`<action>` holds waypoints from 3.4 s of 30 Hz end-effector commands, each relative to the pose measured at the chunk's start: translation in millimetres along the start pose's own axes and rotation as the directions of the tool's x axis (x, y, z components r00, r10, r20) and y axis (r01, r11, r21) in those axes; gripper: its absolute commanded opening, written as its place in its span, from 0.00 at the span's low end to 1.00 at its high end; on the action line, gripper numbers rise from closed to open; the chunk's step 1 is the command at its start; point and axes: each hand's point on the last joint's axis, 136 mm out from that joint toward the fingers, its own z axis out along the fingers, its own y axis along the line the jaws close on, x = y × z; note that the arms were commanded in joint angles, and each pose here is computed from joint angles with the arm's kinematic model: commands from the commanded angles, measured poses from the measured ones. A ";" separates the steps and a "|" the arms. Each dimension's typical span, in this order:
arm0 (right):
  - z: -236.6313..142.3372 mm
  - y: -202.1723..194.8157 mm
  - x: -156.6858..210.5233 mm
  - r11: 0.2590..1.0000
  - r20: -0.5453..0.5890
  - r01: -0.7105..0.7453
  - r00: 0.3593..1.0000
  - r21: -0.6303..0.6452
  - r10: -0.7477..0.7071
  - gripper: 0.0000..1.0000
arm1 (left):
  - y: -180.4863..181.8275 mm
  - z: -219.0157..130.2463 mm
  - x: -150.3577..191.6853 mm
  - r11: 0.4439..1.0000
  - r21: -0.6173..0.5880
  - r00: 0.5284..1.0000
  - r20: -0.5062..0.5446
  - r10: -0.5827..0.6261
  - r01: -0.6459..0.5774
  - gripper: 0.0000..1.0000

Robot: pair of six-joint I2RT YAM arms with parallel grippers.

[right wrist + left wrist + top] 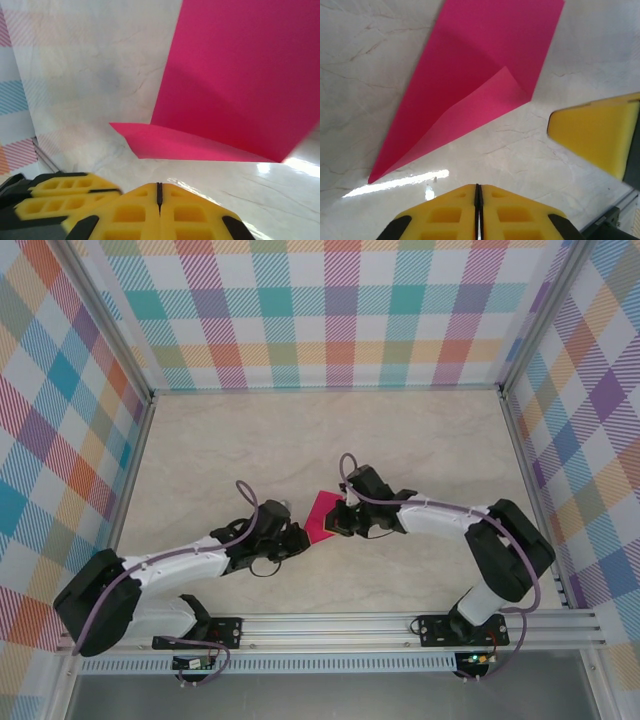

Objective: Fold a paper plane with a square sheet of paper (pick it up from the middle)
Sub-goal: Rotate the paper at the center of the table, then third fold the triangle at the center of the table.

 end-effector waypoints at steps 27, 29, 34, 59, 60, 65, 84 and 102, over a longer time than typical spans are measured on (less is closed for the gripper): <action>49.9 -20.2 6.2 1.000 -0.037 -0.009 0.999 -0.023 0.008 0.00 | 22.9 32.9 -8.5 0.993 -0.106 0.997 0.061 -0.045 0.051 0.00; 51.7 -23.9 7.9 1.000 -0.040 0.004 0.999 -0.020 -0.004 0.00 | 23.3 32.8 -9.1 0.993 -0.107 0.997 0.063 -0.044 0.050 0.00; 54.4 -32.7 9.4 1.000 -0.041 0.005 0.999 0.005 -0.005 0.00 | 20.4 33.7 -10.1 0.995 -0.092 0.997 0.067 -0.042 0.048 0.00; 52.7 -53.6 15.8 0.996 -0.046 -0.027 0.998 0.090 0.032 0.00 | 88.0 27.1 8.5 0.947 -0.302 0.992 0.081 -0.093 0.114 0.00; 53.3 -55.7 16.8 0.995 -0.049 -0.030 0.998 0.096 0.035 0.00 | 91.7 25.0 9.8 0.943 -0.312 0.992 0.081 -0.094 0.114 0.00; 53.7 -64.5 20.5 0.992 -0.056 -0.032 0.998 0.121 0.039 0.00 | 121.5 14.9 24.3 0.915 -0.387 0.993 0.065 -0.095 0.113 0.00; 46.9 -65.7 8.8 0.976 -0.021 -0.064 0.997 0.207 0.070 0.00 | 151.5 -16.8 23.6 0.840 -0.529 0.992 0.080 -0.093 0.121 0.00; 54.1 -80.5 15.8 0.960 -0.058 -0.091 0.992 0.267 0.110 0.00 | 119.3 -40.3 13.3 0.911 -0.410 0.997 0.072 -0.018 0.046 0.00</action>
